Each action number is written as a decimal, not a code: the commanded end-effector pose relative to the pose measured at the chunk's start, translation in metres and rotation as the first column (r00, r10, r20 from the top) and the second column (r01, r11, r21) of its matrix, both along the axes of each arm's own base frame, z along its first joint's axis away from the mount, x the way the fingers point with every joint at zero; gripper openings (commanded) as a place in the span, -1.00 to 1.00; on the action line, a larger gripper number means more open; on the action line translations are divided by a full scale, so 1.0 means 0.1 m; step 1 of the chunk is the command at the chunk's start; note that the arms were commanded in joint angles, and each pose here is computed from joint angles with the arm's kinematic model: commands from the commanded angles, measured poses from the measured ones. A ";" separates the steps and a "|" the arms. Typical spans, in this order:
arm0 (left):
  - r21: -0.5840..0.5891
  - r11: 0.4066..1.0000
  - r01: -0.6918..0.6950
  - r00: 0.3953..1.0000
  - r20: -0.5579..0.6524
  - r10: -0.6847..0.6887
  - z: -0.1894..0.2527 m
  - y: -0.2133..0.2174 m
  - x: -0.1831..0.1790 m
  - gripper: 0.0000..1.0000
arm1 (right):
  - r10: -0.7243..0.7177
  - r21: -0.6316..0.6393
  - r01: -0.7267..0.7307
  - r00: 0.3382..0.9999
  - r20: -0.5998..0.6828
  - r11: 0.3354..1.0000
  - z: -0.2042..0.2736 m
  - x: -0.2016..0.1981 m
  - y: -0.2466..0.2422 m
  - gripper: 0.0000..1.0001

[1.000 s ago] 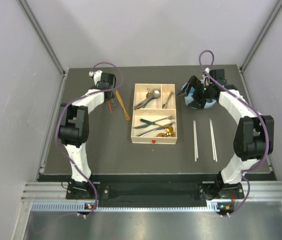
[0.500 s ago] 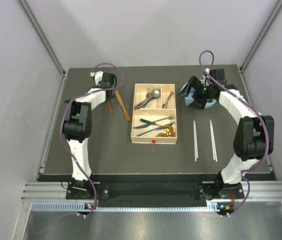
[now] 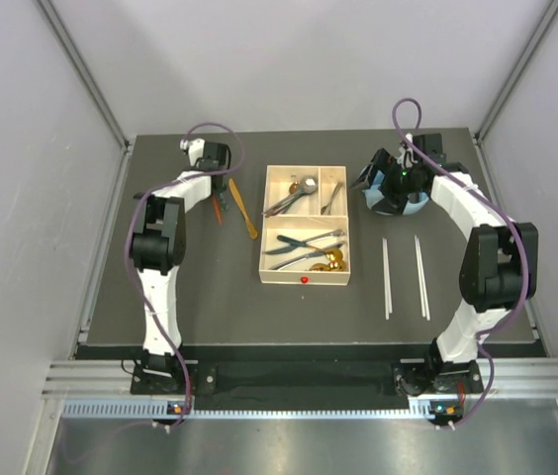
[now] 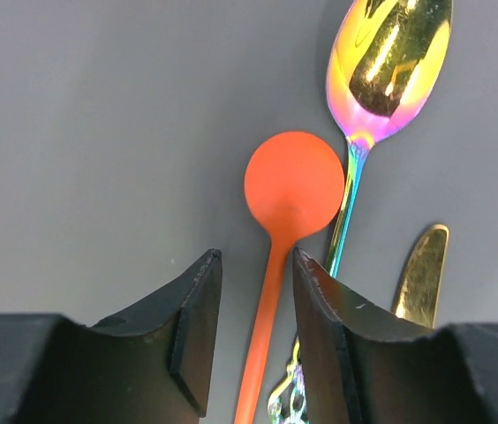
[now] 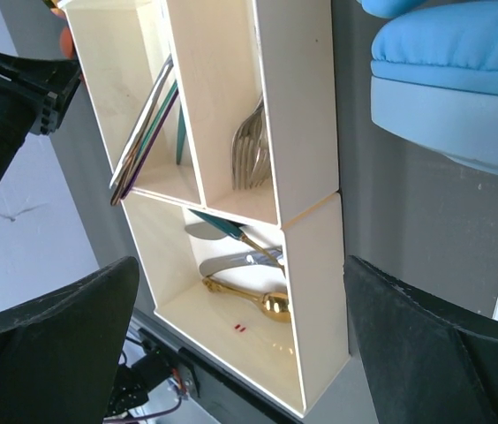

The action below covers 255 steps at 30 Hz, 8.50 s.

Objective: Sort the eating utensils into containers
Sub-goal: Pick up the spoon from the center of the board, then place the spoon in the storage box, then pick up the spoon from the center of the board.

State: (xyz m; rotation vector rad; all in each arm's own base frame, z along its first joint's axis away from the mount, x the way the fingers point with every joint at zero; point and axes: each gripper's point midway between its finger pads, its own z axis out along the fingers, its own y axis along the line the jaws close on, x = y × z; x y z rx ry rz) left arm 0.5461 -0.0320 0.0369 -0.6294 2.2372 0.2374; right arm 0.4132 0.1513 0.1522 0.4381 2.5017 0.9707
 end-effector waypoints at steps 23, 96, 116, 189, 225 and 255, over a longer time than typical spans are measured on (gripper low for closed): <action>-0.075 0.966 0.249 0.968 -0.013 -0.250 0.46 -0.19 -0.57 -1.00 | 0.010 0.012 -0.011 0.997 0.070 1.000 0.17 0.18 0.02 0.98; 0.053 0.389 0.920 0.373 0.185 -0.909 0.87 -2.59 -0.24 -0.33 | 0.015 0.055 -0.017 0.999 0.034 0.998 0.05 0.07 -0.02 0.97; -0.068 0.512 0.856 0.454 0.574 -0.681 2.09 -2.11 0.08 -0.27 | -0.016 0.077 0.013 0.999 0.048 0.997 0.11 0.21 -0.01 0.97; 0.001 0.998 0.070 0.995 -0.075 -0.070 -0.14 -0.11 0.38 -0.29 | 0.000 0.071 -0.002 0.999 0.033 0.997 0.13 0.29 0.00 0.98; -0.180 0.923 0.339 0.894 -0.245 -0.376 0.38 -0.40 -1.05 -1.00 | 0.008 0.086 -0.013 0.999 0.053 0.996 0.15 0.41 0.04 0.96; -0.190 0.913 0.361 0.852 -0.330 -0.406 0.16 -0.36 -1.23 -0.47 | 0.010 0.077 -0.014 0.998 0.057 0.997 0.15 0.28 0.04 0.96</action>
